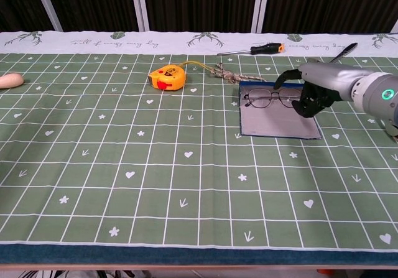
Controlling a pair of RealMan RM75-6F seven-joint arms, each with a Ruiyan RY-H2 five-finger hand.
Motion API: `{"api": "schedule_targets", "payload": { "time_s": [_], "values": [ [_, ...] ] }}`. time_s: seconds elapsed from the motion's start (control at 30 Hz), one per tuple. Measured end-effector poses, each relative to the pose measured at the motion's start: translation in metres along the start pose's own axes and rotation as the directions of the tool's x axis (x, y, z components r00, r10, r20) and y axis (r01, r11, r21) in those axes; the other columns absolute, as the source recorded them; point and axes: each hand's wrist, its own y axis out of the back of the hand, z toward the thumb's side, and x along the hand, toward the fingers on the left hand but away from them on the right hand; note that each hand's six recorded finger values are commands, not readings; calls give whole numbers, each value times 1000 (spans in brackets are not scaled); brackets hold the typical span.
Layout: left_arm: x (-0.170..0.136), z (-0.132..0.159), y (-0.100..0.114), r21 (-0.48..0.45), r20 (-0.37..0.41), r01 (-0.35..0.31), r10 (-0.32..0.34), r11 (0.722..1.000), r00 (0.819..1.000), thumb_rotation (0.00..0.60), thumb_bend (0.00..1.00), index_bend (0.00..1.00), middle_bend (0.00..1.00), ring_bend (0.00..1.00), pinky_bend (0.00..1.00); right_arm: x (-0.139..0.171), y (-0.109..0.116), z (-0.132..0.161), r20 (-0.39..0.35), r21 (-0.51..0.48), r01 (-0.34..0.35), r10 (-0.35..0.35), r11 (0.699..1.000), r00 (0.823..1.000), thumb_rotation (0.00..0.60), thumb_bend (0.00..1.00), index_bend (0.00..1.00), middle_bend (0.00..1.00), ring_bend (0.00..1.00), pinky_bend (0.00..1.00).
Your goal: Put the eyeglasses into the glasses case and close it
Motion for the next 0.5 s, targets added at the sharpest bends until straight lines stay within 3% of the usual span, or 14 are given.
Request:
{"api": "schedule_targets", "payload": {
  "time_s": [0.5],
  "values": [
    [1, -1, 0, -1, -8, -2, 2, 1000, 1000, 600, 312, 104, 0, 0, 0, -7, -14, -9, 60, 1, -62, 62, 998, 996, 600, 701, 168, 925, 1000, 1000]
  ]
}}
